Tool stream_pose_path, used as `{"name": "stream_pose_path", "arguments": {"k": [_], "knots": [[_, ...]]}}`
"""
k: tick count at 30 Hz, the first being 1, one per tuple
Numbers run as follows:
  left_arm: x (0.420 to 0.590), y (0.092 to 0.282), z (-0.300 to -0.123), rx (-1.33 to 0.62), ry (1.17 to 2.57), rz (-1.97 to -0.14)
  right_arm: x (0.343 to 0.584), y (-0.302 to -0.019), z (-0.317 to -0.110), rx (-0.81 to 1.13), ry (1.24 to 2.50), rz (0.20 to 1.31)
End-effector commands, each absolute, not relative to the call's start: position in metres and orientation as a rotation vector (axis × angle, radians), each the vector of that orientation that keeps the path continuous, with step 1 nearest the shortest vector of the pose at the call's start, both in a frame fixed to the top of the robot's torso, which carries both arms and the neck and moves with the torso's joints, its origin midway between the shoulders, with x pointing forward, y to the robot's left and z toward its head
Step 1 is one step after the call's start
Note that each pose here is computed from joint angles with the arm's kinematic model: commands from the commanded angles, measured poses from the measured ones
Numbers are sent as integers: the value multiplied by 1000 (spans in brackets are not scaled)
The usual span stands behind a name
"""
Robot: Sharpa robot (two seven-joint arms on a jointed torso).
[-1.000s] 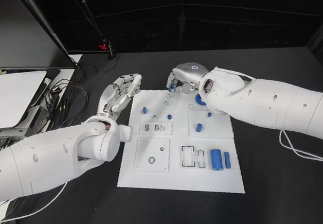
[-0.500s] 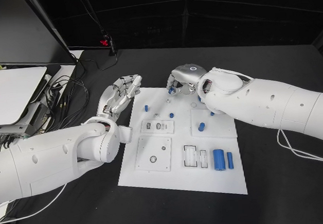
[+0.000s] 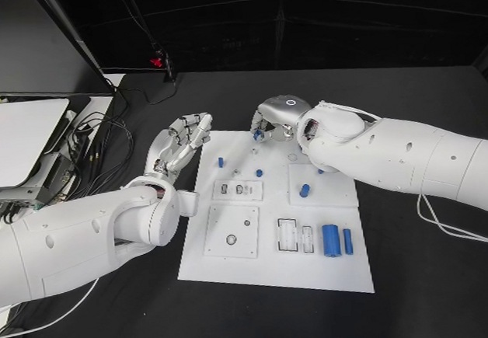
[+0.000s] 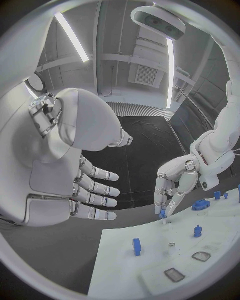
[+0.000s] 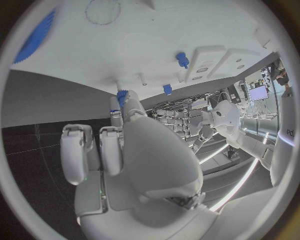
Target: Assemble the parts on the task board
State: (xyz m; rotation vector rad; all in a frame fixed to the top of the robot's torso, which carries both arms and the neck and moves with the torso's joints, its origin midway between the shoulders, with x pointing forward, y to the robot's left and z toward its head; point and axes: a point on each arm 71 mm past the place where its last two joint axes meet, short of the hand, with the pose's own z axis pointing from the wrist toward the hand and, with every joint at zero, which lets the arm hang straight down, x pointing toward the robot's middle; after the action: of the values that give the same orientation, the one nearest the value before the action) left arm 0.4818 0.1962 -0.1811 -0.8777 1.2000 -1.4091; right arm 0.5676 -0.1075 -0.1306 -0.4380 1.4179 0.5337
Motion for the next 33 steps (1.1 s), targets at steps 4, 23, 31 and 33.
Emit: {"name": "stream_pose_path", "arguments": {"k": [4,23,31,33], "knots": [[473,195,-160,-659,956,-1553,568,-109,-125,-420,1364,518],[474,197,-161,-662,959,-1545,571,-109,-130,-416,1430,480],[474,197,-161,-662,958,-1542,571,-108,-132,-421,1460,465],[474,198,-161,-662,958,-1541,571,-108,-133,-422,1468,461]]}}
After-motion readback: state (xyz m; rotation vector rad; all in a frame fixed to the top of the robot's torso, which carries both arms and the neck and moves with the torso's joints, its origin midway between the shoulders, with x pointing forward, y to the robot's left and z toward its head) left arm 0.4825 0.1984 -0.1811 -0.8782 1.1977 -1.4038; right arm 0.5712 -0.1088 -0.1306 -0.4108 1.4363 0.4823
